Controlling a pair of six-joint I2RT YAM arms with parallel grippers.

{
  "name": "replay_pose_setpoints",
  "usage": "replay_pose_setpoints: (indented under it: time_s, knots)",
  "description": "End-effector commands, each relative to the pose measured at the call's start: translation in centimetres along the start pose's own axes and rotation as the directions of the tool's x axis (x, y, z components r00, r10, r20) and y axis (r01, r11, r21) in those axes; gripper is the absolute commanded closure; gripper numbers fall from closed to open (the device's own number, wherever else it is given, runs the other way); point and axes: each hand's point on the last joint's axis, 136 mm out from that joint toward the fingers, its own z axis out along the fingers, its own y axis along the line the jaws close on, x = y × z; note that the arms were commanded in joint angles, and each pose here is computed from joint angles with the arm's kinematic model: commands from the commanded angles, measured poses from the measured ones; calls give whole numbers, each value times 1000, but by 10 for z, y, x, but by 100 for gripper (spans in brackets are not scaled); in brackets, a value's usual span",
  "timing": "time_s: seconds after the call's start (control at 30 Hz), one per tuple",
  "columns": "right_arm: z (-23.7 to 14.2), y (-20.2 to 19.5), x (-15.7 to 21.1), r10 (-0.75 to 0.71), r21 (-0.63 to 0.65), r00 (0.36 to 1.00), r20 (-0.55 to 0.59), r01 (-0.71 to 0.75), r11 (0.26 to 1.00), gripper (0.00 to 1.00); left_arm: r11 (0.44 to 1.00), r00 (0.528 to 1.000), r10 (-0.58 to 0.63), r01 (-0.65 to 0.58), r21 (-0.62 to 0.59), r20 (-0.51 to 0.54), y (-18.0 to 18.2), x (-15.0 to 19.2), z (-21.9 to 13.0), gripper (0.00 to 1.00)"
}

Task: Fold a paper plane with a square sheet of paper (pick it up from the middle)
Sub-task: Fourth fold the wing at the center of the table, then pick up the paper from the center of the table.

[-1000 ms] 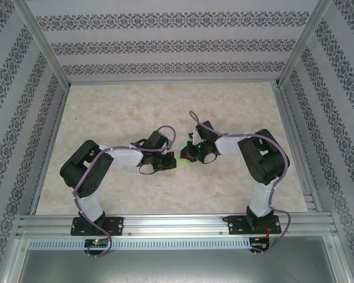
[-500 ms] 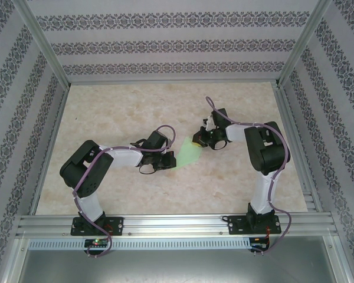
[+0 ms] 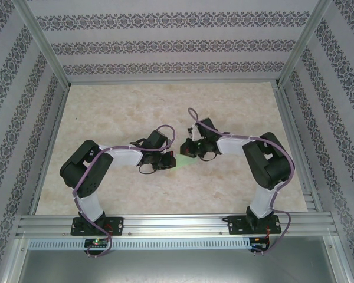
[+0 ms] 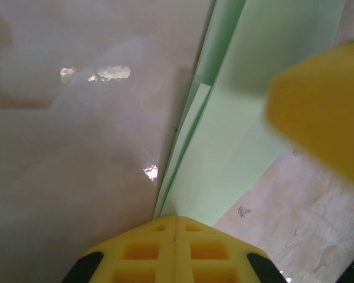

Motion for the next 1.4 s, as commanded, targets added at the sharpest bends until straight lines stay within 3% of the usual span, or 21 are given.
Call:
replay_pose_setpoints:
  time_s: [0.0, 0.43, 0.67, 0.83, 0.97, 1.13, 1.37]
  knots:
    - [9, -15, 0, 16, 34, 1000, 6, -16, 999, 100, 966, 988, -111, 81, -245, -110, 69, 38, 4, 100]
    - [-37, -107, -75, 169, 135, 968, 187, -196, 971, 100, 968, 986, -117, 86, -238, -122, 71, 43, 5, 100]
    - [-61, -89, -109, 150, 123, 956, 250, -185, 975, 99, 973, 987, -102, 73, -218, -126, 65, 41, 5, 100]
    - [-84, -66, -98, 155, 102, 946, 285, -191, 976, 91, 993, 995, -39, 28, -111, -95, 34, 25, -3, 100]
    - [-96, -57, -70, 205, 87, 923, 325, -244, 966, 71, 999, 999, 39, -39, -11, 9, -13, -7, -29, 81]
    - [-99, -48, -38, 260, 75, 896, 360, -305, 949, 50, 998, 987, 61, -60, -15, 148, -29, -34, -60, 67]
    - [-66, -21, -26, 265, 40, 912, 312, -291, 956, 49, 997, 968, 18, 0, -72, 251, -7, -49, -84, 53]
